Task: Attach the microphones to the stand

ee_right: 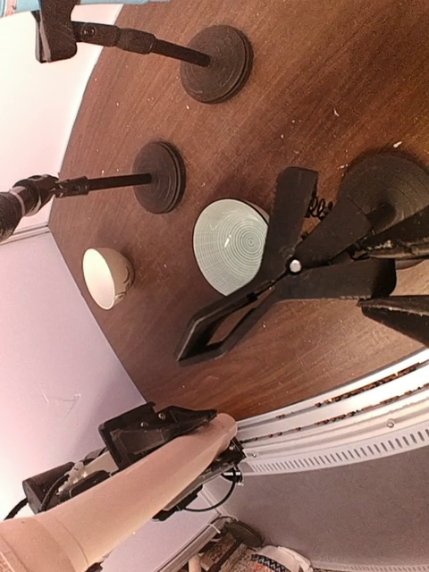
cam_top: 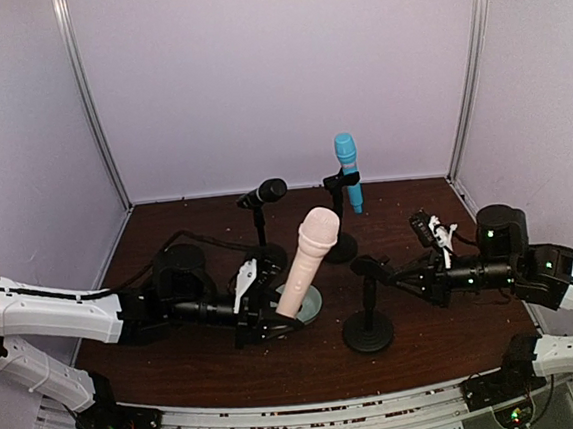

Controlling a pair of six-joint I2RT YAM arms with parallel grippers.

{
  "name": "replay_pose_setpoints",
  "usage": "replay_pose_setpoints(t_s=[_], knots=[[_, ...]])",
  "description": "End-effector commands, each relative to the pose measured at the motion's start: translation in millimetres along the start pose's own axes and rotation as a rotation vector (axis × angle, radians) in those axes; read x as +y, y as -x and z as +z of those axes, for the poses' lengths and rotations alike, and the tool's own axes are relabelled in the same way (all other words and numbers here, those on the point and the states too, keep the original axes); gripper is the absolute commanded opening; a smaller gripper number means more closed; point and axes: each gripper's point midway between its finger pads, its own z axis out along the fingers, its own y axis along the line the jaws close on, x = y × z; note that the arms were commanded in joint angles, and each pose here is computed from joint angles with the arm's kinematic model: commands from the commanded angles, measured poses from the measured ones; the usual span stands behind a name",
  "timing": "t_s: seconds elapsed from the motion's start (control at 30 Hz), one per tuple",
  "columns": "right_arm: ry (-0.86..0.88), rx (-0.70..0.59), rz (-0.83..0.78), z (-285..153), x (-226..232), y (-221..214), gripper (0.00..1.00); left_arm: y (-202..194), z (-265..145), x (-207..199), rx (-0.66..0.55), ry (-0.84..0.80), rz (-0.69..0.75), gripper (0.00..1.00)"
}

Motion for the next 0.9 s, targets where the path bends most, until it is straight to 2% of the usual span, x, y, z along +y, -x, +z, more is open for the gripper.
replay_pose_setpoints(t_s=[0.0,0.33,0.87], knots=[[0.116,-0.104,-0.043,-1.5,24.0,25.1,0.00,20.6,-1.2,-1.5,-0.047,-0.003,0.031,0.02],[0.203,-0.168,-0.077,10.0,48.9,45.5,0.00,18.7,-15.0,0.3,-0.030,0.049,0.044,0.02],[0.361,-0.217,-0.126,63.3,106.4,66.4,0.00,16.9,-52.5,-2.2,-0.072,0.143,0.031,0.01]])
